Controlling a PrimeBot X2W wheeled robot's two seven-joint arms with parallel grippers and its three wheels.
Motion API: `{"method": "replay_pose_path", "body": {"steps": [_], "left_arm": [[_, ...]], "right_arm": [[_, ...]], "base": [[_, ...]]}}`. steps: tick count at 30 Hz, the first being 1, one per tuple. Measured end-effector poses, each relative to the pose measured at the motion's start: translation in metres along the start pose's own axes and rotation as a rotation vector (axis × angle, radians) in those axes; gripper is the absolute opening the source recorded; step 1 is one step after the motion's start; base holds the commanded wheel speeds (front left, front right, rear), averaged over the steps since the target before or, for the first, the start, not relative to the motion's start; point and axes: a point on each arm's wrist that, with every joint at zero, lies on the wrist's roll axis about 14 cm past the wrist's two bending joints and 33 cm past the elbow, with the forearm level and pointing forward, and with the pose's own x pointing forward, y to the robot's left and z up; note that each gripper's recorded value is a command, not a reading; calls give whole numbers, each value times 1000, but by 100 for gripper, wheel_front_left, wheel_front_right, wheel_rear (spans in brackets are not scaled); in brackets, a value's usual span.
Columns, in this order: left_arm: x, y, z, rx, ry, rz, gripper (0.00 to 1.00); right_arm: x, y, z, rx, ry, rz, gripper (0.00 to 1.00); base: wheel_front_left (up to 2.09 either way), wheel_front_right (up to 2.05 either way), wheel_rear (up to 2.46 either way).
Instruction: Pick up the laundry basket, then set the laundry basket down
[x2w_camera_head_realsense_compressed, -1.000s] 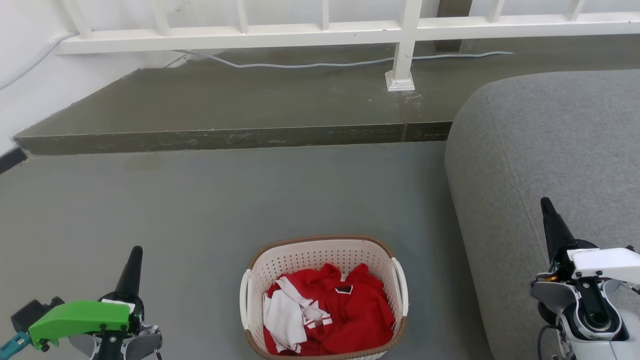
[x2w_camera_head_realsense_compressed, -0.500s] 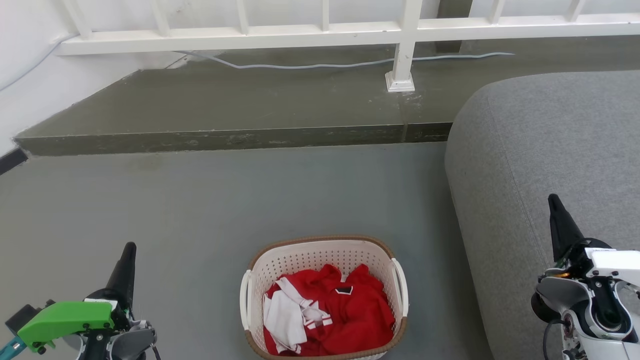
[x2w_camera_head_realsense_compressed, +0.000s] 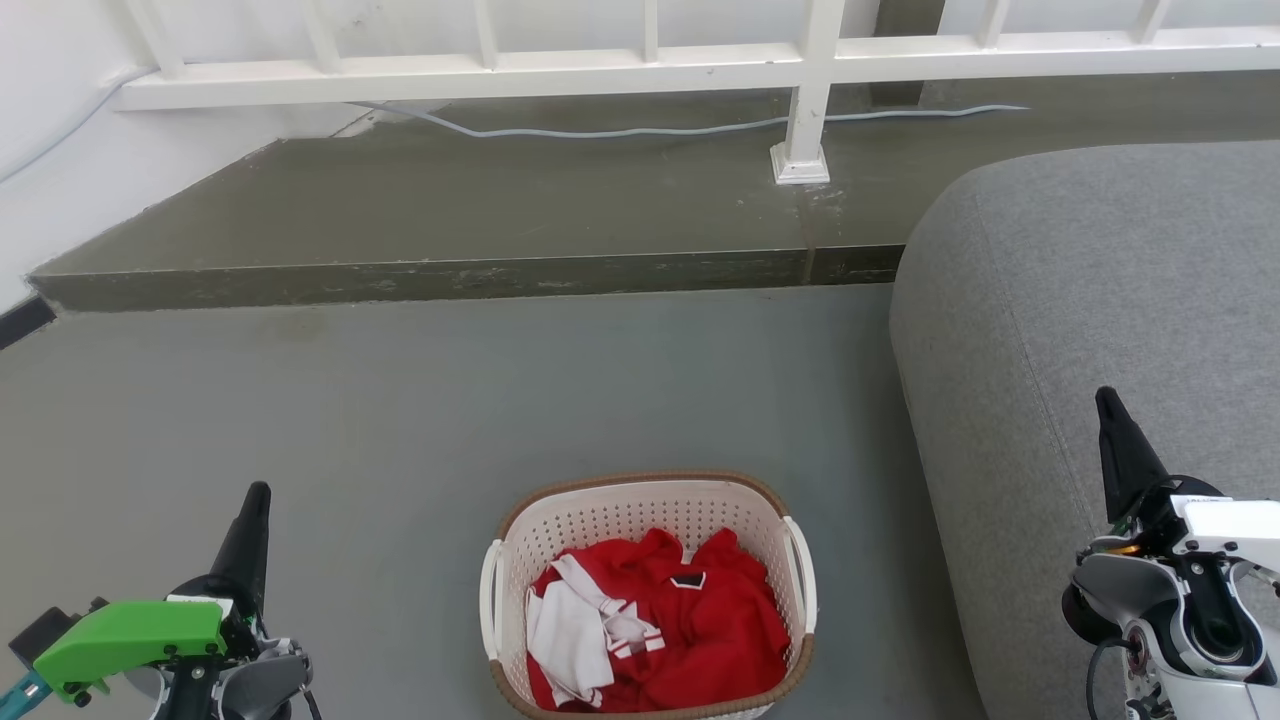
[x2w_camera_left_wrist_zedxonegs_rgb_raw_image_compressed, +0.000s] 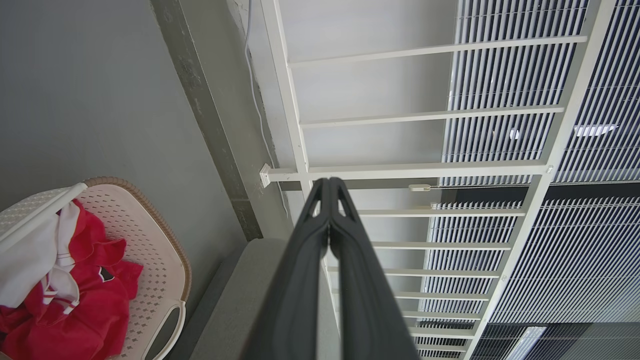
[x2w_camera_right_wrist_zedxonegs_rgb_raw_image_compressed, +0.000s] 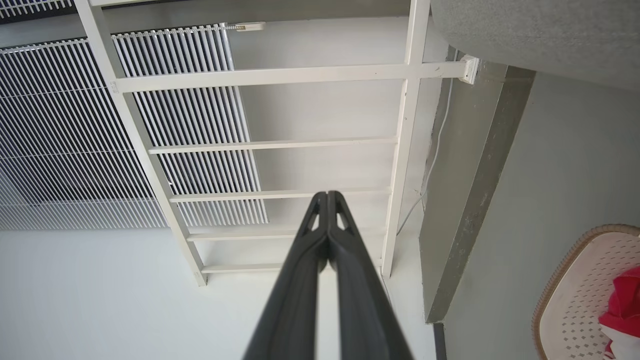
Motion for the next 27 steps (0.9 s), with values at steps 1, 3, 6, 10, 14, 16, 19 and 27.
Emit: {"method": "replay_pose_path", "body": {"steps": [1,3,6,10,14,16,19,27], "left_arm": [[0,0,0,0,0,0,0],[0,0,0,0,0,0,0],[0,0,0,0,0,0,0],[0,0,0,0,0,0,0],[0,0,0,0,0,0,0],[0,0,0,0,0,0,0],[0,0,0,0,0,-1,0],[0,0,0,0,0,0,0]], "right_arm": [[0,0,0,0,0,0,0],[0,0,0,0,0,0,0],[0,0,0,0,0,0,0],[0,0,0,0,0,1,0],[0,0,0,0,0,1,0],[0,0,0,0,0,1,0],[0,0,0,2,0,1,0],[0,0,0,4,0,2,0]], "base": [[0,0,0],[0,0,0],[0,0,0],[0,0,0],[0,0,0],[0,0,0],[0,0,0],[0,0,0]]}}
